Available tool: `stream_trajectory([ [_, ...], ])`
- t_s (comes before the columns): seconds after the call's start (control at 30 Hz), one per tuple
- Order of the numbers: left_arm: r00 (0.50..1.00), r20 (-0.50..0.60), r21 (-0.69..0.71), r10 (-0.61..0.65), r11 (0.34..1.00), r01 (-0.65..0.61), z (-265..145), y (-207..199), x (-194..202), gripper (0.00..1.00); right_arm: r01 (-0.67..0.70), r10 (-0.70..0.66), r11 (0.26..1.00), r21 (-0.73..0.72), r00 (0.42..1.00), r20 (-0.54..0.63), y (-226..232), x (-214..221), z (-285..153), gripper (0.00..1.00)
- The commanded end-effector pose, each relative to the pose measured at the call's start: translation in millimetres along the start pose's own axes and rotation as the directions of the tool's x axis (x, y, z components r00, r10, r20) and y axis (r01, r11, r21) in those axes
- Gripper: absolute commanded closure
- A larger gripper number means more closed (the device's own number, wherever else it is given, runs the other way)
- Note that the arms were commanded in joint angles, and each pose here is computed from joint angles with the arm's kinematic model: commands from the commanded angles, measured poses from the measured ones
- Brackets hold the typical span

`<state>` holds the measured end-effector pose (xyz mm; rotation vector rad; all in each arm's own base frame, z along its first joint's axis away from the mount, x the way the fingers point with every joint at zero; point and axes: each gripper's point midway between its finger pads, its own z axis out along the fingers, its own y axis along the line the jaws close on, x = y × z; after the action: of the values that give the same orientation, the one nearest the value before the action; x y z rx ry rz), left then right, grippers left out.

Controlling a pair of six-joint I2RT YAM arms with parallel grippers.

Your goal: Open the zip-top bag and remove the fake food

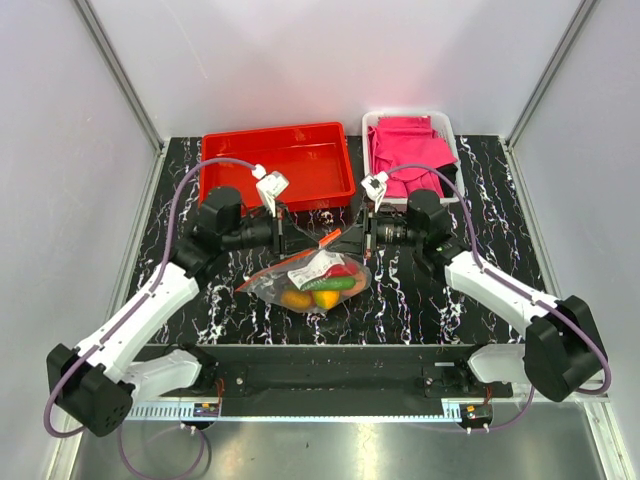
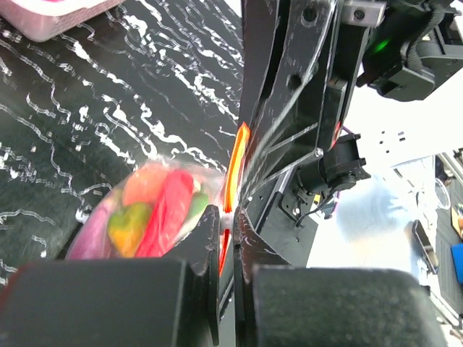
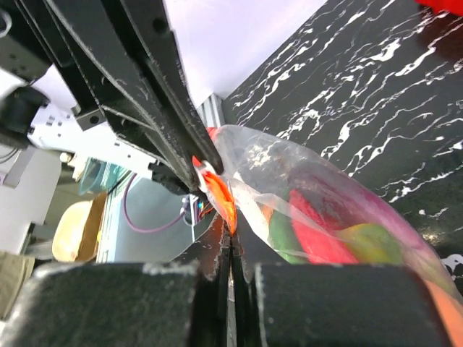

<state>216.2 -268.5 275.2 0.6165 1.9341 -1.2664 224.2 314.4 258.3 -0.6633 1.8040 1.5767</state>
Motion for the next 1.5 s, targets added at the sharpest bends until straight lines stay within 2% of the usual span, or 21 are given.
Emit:
stream_trajectory([
  [0.0, 0.998, -0.002, -0.091, -0.06, 0.994, 0.059, -23, 4, 12, 1.0, 0.046, -0.052, 0.998, 0.052, 0.99, 0.135, 0, -40, -5, 1.0],
  [0.07, 0.992, -0.001, -0.199, -0.125, 0.972, 0.122, -34, 16, 22, 1.0, 0.026, -0.036, 0.997, 0.073, 0.99, 0.139, -10, -47, -4, 1.0],
  [0.5, 0.942, 0.14, -0.415, -0.305, 0.846, 0.336, -107, 17, 73, 1.0, 0.023, -0.036, 0.995, 0.102, 0.992, 0.124, -43, -86, 27, 1.0],
  [0.8, 0.918, 0.121, -0.381, -0.378, 0.836, 0.394, -115, 9, 110, 1.0, 0.002, -0.012, 0.997, 0.08, 0.993, 0.12, -75, -101, 56, 1.0],
  [1.07, 0.913, 0.129, -0.336, -0.388, 0.849, 0.408, -125, -6, 117, 1.0, -0.026, 0.024, 0.999, 0.025, 0.995, 0.094, -80, -102, 69, 1.0],
  [1.1, 0.916, 0.121, -0.328, -0.382, 0.856, 0.4, -124, -8, 116, 0.98, -0.017, 0.017, 1.0, -0.003, 0.995, 0.098, -75, -103, 69, 1.0],
  [1.17, 0.934, 0.114, -0.302, -0.337, 0.884, 0.356, -126, -17, 105, 0.75, -0.017, 0.021, 0.999, -0.047, 0.997, 0.08, -67, -96, 67, 1.0],
  [1.2, 0.941, 0.12, -0.302, -0.315, 0.892, 0.337, -127, -18, 99, 0.5, -0.017, 0.022, 0.998, -0.063, 0.997, 0.072, -65, -94, 66, 1.0],
  [1.3, 0.968, 0.167, -0.337, -0.189, 0.911, 0.236, -137, -24, 61, 0.31, -0.001, 0.006, 0.991, -0.135, 0.999, 0.034, -53, -82, 63, 1.0],
  [1.33, 0.974, 0.161, -0.385, -0.158, 0.899, 0.21, -135, -15, 50, 0.19, -0.002, 0.006, 0.989, -0.147, 1.0, 0.022, -51, -78, 63, 1.0],
  [1.4, 0.977, 0.195, -0.406, -0.083, 0.9, 0.158, -141, -22, 18, 0.17, 0.002, -0.003, 0.983, -0.181, 1.0, -0.005, -46, -71, 62, 1.0],
  [1.47, 0.984, 0.171, -0.462, -0.04, 0.879, 0.116, -133, -8, -1, 0.17, 0.0, -0.006, 0.979, -0.205, 1.0, -0.03, -41, -65, 61, 1.0],
])
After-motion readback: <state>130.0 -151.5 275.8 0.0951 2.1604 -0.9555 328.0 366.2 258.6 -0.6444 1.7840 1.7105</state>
